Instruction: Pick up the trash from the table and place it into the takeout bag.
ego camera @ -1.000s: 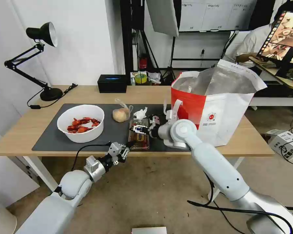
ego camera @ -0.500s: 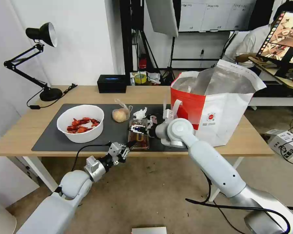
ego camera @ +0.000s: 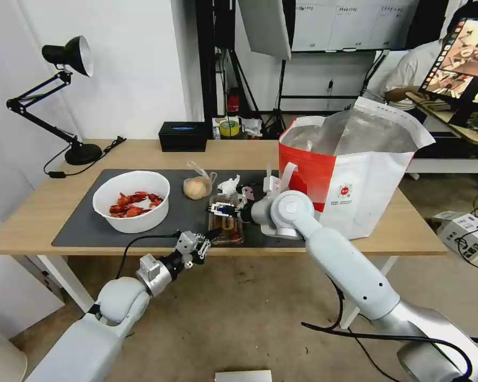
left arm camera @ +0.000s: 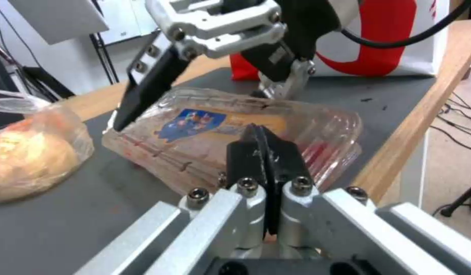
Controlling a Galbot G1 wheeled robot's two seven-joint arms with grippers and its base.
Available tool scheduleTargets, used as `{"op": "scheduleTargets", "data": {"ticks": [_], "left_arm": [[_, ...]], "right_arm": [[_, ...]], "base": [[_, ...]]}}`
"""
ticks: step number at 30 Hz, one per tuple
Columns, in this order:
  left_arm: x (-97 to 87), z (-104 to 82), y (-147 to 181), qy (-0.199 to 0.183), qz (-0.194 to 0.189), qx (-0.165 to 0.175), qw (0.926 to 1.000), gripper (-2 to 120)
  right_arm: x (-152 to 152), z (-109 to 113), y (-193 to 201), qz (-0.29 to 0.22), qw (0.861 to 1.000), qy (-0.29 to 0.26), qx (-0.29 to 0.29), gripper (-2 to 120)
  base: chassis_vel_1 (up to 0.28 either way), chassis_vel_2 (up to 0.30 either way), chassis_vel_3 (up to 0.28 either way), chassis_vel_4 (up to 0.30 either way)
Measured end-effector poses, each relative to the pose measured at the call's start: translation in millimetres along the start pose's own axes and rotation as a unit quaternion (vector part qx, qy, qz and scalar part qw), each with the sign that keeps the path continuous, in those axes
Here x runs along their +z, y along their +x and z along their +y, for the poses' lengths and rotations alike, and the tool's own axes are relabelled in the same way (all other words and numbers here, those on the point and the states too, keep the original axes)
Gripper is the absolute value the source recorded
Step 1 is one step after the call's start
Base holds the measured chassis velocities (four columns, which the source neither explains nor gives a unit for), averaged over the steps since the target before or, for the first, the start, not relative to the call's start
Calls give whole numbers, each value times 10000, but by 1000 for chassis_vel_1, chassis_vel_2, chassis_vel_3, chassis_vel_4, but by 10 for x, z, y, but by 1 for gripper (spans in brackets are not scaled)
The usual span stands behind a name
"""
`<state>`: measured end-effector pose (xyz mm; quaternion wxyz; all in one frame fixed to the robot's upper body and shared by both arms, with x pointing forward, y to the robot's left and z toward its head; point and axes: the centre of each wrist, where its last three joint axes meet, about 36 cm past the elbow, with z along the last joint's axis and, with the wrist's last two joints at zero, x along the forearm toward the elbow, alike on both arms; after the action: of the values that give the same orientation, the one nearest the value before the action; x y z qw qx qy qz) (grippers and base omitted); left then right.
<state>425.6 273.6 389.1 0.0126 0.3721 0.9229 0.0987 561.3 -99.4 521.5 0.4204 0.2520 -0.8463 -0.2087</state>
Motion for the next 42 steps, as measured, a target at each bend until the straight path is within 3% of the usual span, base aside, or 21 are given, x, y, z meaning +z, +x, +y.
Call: {"op": "scheduleTargets", "data": {"ticks": [7,14,18,24,29,32,35,42], "left_arm": [[-6,-5,1,8,-28,-10,10000,0],[-14,11,20,-2,-39,-35,10000,0],[-18,18,23,-6,-43,-41,10000,0],[-34,14,19,-2,-73,-43,10000,0],[-28,7,25,14,-73,-52,10000,0],[-39,12,37,20,-91,-73,9999,0],[-65,25,66,32,-127,-111,9999,0],[-164,91,252,-38,-170,-283,9994,0]], "right_arm": [[28,8,18,73,10000,-10,1,100],[64,-5,22,149,9999,-21,2,74],[68,-10,22,162,9999,-22,7,65],[84,-76,29,183,9998,-31,108,37],[95,-107,33,188,9997,-49,131,24],[89,-127,31,184,9997,-70,147,9],[77,-133,37,170,9997,-85,132,1],[54,-152,58,133,9998,-119,122,0]], "base": [[0,0,0,0],[0,0,0,0],[0,0,0,0],[0,0,0,0],[0,0,0,0],[0,0,0,0],[0,0,0,0],[0,0,0,0]]}}
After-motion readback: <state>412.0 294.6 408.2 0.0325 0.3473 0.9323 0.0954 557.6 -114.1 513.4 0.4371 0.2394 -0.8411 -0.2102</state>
